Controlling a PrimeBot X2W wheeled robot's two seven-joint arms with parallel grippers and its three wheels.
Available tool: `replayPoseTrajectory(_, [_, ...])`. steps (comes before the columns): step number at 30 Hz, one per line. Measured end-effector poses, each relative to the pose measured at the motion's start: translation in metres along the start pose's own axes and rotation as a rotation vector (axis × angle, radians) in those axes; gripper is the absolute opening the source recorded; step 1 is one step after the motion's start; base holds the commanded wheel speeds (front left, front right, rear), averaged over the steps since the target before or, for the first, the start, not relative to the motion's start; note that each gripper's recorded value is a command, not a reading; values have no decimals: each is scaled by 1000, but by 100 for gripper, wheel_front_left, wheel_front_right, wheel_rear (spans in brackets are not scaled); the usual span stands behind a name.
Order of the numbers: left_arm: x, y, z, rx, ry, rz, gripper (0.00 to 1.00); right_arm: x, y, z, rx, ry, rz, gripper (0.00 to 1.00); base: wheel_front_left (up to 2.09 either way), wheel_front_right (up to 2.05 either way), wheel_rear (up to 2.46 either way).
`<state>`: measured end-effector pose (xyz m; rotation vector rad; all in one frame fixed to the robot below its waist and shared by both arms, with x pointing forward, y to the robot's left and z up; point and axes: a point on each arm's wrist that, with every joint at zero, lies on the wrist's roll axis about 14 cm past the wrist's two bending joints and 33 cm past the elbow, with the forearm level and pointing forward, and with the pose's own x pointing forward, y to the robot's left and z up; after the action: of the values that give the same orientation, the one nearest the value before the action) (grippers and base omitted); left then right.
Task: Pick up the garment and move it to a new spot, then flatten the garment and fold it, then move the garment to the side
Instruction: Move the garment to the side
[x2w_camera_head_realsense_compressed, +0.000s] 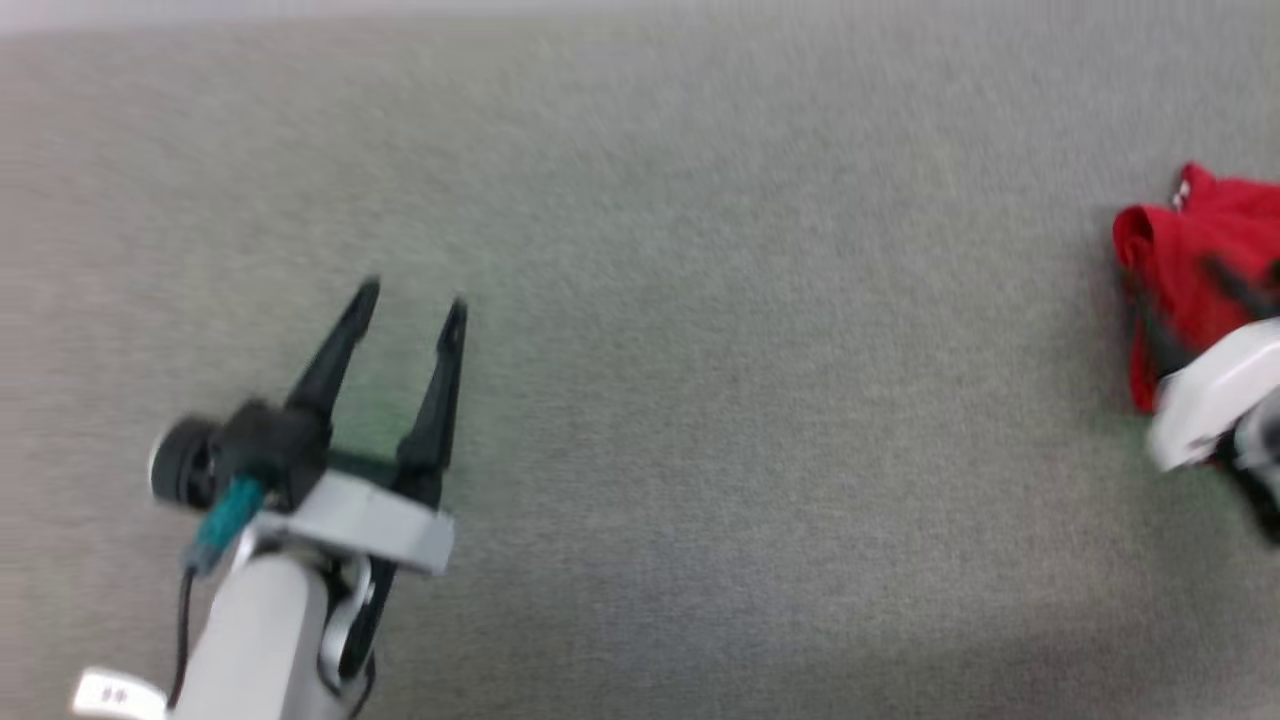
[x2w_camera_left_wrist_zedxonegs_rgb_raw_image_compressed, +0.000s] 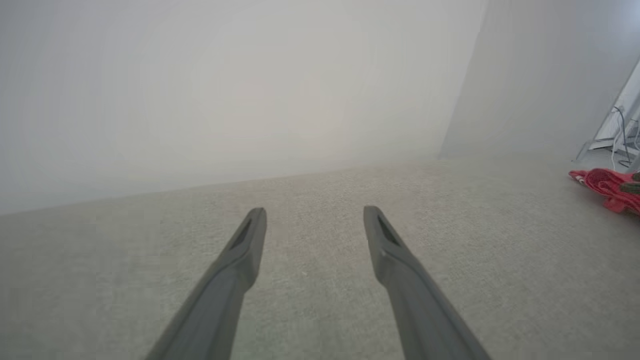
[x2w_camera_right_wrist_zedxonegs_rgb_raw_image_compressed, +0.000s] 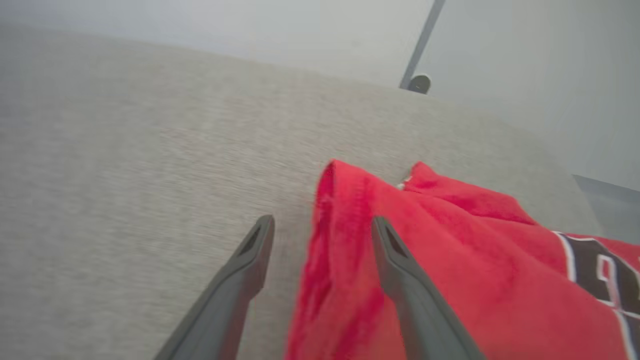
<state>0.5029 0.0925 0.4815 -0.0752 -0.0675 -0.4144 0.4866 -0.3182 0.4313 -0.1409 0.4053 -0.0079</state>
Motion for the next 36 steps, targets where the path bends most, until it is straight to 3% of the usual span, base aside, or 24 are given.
replayPoseTrajectory(8, [-75, 37, 2, -4, 59, 190, 100, -21, 106, 23, 114, -177, 221, 100, 0, 0, 0])
replayPoseTrajectory(11, [-101, 46, 6, -4, 66, 245, 100, -33, 127, 31, 154, -222, 259, 100, 0, 0, 0])
replayPoseTrajectory(18, [-143, 49, 23, -1, 33, 311, 100, -60, 117, 53, 219, -341, 208, 100, 0, 0, 0])
replayPoseTrajectory(28, [-192, 49, 42, 0, -21, 383, 100, -114, 97, 27, 252, -379, 137, 100, 0, 0, 0])
replayPoseTrajectory(36, [-212, 46, 50, -4, -45, 409, 100, -151, 98, 29, 306, -421, 87, 100, 0, 0, 0])
